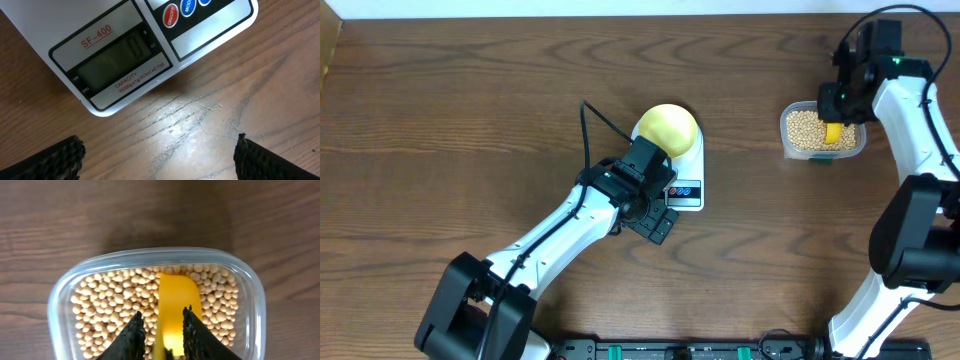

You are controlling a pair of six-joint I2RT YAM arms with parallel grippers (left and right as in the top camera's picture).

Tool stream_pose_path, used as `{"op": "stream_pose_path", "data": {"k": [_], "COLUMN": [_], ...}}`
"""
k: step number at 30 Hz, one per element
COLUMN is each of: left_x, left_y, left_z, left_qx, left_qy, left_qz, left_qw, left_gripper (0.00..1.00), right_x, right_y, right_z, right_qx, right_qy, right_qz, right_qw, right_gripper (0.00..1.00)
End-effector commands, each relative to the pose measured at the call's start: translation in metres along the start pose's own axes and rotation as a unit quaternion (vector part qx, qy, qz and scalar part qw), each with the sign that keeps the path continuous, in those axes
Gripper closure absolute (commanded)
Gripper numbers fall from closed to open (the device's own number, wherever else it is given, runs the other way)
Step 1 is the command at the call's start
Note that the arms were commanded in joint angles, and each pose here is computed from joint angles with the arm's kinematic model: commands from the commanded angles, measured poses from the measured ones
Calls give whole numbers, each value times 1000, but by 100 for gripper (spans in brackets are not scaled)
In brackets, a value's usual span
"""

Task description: Scoop item into bowl and weigh 50g on scale

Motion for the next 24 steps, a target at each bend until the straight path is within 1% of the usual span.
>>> {"op": "stream_pose_path", "data": {"k": [1, 4, 6, 7, 8, 11, 17, 21, 23, 24], "left_x": [-3, -3, -3, -3, -3, -3, -3, -3, -3, -3], "left_y": [1, 1, 1, 1, 1, 1, 1, 1, 1, 1], "left_z": [6, 6, 6, 6, 7, 6, 6, 6, 7, 7], "left_qx": [10, 10, 10, 10, 10, 10, 10, 10, 10, 10], "left_qy": [-7, -7, -7, -7, -7, -7, -7, -7, -7, -7], "left_qz": [5, 5, 5, 5, 5, 5, 5, 5, 5, 5], "left_qw": [1000, 1000, 1000, 1000, 1000, 1000, 1000, 1000, 1000, 1000], "left_gripper": [2, 2, 2, 2, 2, 2, 2, 2, 2, 2], "right_x": [1, 1, 1, 1, 1, 1, -16, -34, -40, -43], "right_y": [-6, -6, -7, -7, -7, -7, -8, -6, -1, 3], "right_z": [0, 3, 6, 7, 9, 15, 32, 51, 58, 61], "right_qx": [-10, -13, -13, -12, -12, -12, -12, -13, -14, -15], "right_qy": [0, -7, -12, -15, -19, -34, -60, -91, -104, -109], "right_qz": [-23, -23, -24, -24, -24, -25, -27, -17, 0, 12], "right_qw": [1000, 1000, 1000, 1000, 999, 999, 998, 996, 995, 994], "right_gripper": [76, 76, 72, 62, 55, 43, 42, 38, 41, 44]}}
Point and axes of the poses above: each gripper's point midway between its finger pads, its own x axis out along the fingers, its own y axis along the line the jaws close on, z = x × y, the point moved 2 cm from there along -x, back along the fingers, and after that the axes turned 3 degrees about -x, right-handed, at the moved point
